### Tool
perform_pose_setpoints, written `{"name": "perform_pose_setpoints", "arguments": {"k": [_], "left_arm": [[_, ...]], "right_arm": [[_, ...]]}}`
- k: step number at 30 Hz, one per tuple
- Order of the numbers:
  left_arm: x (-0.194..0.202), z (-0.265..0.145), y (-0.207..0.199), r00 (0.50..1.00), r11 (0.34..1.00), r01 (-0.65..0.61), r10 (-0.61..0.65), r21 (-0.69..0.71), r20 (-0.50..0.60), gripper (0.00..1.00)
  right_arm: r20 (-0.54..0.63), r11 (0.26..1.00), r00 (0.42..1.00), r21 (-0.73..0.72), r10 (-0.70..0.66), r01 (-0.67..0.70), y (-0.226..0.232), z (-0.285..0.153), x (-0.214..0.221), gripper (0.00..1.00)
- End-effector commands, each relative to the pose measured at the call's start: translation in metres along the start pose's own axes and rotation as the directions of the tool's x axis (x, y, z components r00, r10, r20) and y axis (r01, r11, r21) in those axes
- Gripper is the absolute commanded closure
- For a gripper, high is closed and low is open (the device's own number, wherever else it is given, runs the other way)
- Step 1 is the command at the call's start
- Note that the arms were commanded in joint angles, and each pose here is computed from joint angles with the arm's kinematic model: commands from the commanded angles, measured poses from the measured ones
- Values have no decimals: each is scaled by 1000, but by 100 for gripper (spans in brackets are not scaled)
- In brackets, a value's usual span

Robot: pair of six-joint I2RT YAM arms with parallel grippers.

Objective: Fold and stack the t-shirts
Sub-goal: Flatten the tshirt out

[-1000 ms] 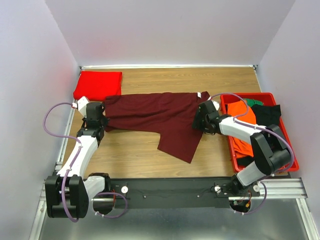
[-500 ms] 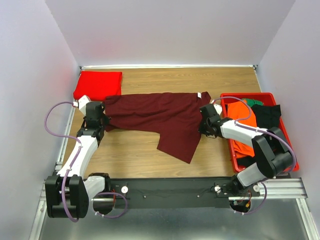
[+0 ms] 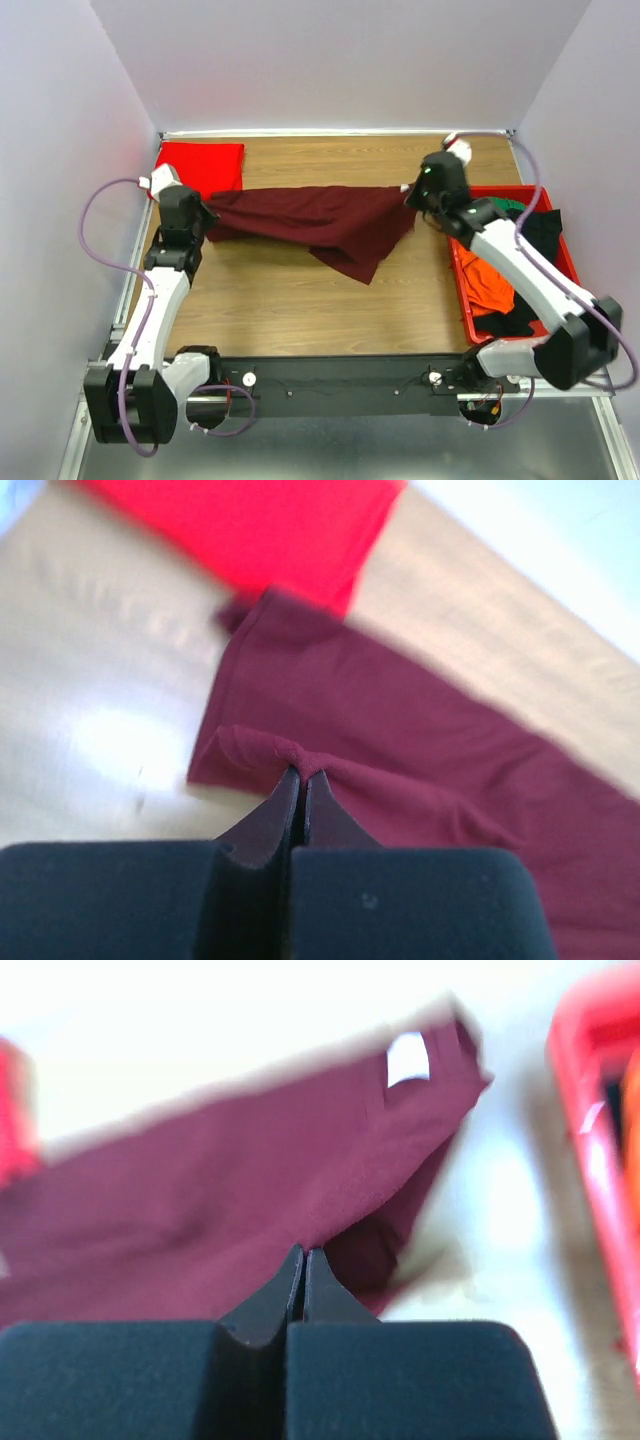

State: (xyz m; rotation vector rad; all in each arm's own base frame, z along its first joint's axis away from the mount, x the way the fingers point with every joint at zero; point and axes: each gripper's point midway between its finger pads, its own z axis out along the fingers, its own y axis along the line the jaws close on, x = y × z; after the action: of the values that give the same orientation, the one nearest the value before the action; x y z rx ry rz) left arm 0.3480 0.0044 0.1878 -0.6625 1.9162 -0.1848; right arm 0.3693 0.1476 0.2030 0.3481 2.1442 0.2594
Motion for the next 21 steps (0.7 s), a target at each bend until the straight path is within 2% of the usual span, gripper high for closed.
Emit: {"name": "perform_pose_setpoints", "arguments": {"k": [1,2,5,8,9,13,16,18,21], "left_arm": [[-64,-33,-36,986,989,-83,64,123,157,100],[-85,-49,-47,976,983,-91,56,157,209,100],[-114,-75,-57,957,976,-123,70,178,280,100],[-158,-127,-68,918,971,-139,52,196,394,100],[-166,-137,-70,909,969,-143,49,200,413,100],[-197,-180,-78,870,963,-144,13,229,493,100],[-212,-195,-87,851,955,-144,-15,260,525,100],[-218,-188,-95,850,950,-141,-29,279,526,100],[-219,-165,-108,863,941,-131,-48,313,503,100]], "right_arm": [[161,999,987,35,-15,9,-11,-54,-68,100],[190,1000,982,19,-9,6,-7,-65,-81,99],[280,999,960,-34,17,-7,3,-109,-122,100],[364,996,930,-89,52,-21,7,-156,-158,99],[408,992,910,-120,74,-27,11,-178,-177,100],[472,983,876,-181,101,-17,16,-223,-205,100],[473,977,877,-215,91,15,27,-228,-211,100],[466,970,881,-238,77,41,37,-225,-215,100],[439,972,898,-224,36,71,52,-199,-218,100]]}}
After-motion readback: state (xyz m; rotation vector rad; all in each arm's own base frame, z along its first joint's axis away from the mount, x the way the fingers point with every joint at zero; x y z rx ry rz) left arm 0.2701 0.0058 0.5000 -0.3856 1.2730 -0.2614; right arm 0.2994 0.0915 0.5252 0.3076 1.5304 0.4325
